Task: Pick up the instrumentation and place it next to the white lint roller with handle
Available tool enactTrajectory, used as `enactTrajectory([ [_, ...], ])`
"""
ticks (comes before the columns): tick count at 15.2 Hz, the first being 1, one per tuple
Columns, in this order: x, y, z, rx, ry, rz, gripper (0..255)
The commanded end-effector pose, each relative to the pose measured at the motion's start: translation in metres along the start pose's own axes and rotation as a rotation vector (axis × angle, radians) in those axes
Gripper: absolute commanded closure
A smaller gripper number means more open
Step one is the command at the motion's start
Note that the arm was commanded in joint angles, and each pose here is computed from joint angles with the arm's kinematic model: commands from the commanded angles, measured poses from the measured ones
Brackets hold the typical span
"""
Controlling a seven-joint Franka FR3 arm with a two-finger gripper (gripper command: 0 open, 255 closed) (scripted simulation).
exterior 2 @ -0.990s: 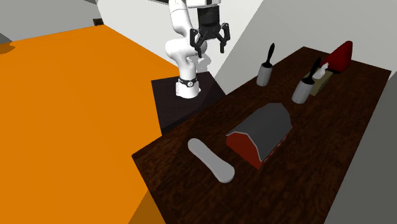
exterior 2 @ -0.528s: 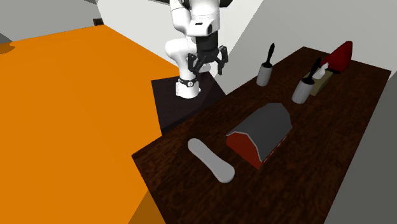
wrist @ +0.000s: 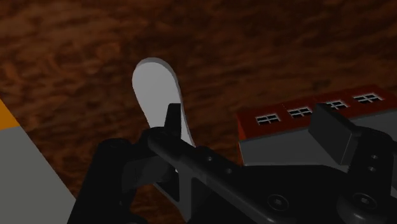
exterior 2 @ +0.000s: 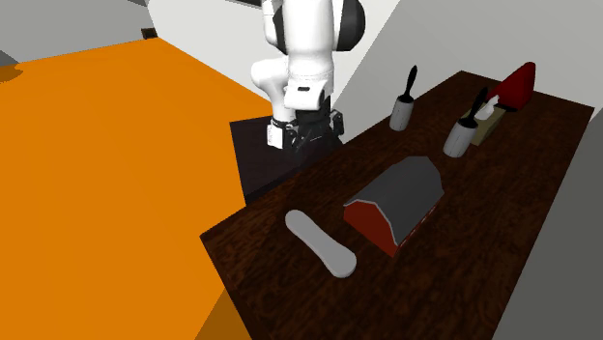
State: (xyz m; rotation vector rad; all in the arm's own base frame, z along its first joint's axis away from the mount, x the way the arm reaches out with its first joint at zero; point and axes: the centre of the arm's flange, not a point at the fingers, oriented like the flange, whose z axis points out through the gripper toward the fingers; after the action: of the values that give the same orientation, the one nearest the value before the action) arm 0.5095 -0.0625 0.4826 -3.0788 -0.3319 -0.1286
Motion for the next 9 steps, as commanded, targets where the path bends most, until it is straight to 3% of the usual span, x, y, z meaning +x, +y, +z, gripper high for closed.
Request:
enactTrajectory([
  [1, 0.018, 0.011, 0.019, -0.001, -0.012, -0.03, 0],
  [9, 0.093, 0.049, 0.091, -0.003, -0.061, -0.14, 0],
])
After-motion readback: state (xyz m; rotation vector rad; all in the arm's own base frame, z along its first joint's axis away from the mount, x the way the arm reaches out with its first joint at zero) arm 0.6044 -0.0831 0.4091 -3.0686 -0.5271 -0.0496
